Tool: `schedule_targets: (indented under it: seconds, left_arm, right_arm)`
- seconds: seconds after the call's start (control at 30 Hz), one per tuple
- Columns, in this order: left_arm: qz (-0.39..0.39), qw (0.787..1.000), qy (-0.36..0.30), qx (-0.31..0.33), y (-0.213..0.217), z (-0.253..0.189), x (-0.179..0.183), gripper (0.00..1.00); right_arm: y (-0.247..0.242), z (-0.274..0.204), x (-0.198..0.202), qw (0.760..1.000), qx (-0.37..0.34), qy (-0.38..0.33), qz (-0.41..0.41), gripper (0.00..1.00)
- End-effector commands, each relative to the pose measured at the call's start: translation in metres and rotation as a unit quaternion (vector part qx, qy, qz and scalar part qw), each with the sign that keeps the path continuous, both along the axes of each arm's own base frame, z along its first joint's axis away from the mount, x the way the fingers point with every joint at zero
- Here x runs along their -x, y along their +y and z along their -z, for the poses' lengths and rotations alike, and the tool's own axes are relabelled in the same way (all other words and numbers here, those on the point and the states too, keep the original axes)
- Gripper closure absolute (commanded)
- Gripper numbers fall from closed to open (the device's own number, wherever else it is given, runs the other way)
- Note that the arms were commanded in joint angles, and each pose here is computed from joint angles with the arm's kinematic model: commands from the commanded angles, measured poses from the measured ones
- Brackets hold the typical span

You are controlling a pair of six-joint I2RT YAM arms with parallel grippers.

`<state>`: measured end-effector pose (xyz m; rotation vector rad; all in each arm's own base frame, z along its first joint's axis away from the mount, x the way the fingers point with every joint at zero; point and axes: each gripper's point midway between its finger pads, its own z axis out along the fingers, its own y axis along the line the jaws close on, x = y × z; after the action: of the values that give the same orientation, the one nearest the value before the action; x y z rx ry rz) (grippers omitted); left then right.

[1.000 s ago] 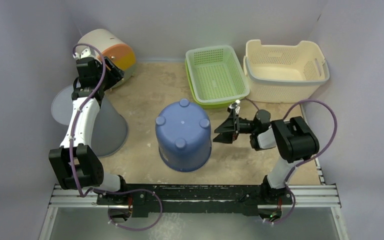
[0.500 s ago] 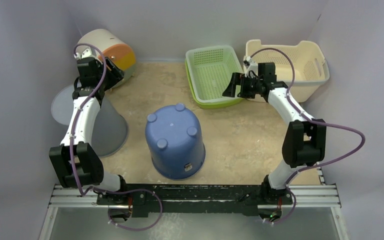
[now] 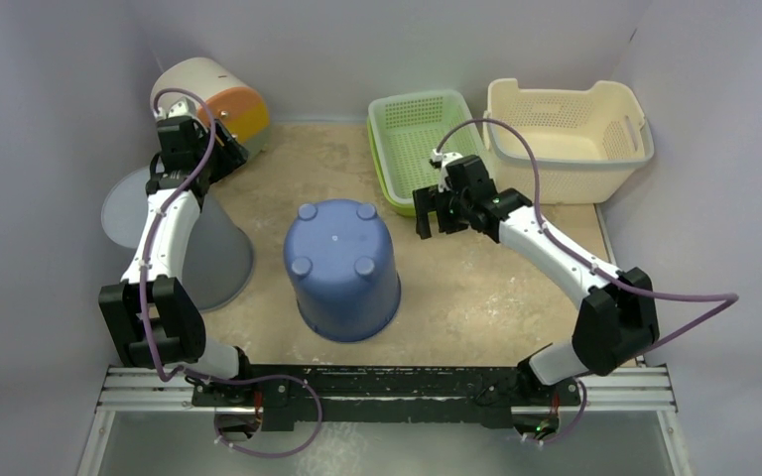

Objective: Turn the large container upside down

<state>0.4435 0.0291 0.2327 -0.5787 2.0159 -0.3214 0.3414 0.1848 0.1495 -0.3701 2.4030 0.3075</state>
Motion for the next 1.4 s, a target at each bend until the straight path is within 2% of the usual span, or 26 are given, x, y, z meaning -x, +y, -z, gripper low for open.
schedule_targets:
  seconds: [0.0,0.4,0.63,0.87,1.03,1.2,1.3,1.37]
  left_arm:
    - [0.012,0.999,-0.048,-0.011,0.000,-0.039,-0.005,0.39]
    - [0.052,0.995,-0.089,-0.017,-0.041,-0.088,-0.011,0.39]
    - [0.049,0.993,-0.103,-0.042,-0.040,-0.130,-0.009,0.39]
    - [0.034,0.992,-0.104,-0.070,-0.030,-0.149,-0.010,0.39]
    - [0.045,0.992,-0.102,-0.063,-0.034,-0.142,-0.014,0.39]
    - [0.047,0.991,-0.102,-0.072,-0.033,-0.141,-0.011,0.39]
    - [0.049,0.991,-0.102,-0.077,-0.033,-0.141,-0.007,0.39]
    - [0.047,0.990,-0.106,-0.080,-0.032,-0.144,-0.004,0.39]
  right_arm:
    - [-0.002,-0.002,0.030,0.999,0.024,0.003,0.021,0.00]
    - [0.019,0.013,0.101,0.998,0.014,0.049,0.020,0.00]
    - [0.052,0.031,0.149,0.995,0.012,0.092,-0.024,0.00]
    - [0.073,0.042,0.190,0.990,0.001,0.131,-0.044,0.00]
    - [0.110,0.040,0.212,0.980,-0.031,0.150,-0.128,0.00]
    - [0.164,0.040,0.214,0.965,-0.035,0.150,-0.214,0.00]
    - [0.193,0.040,0.200,0.964,-0.036,0.144,-0.222,0.00]
    - [0.205,0.043,0.187,0.969,-0.027,0.144,-0.199,0.00]
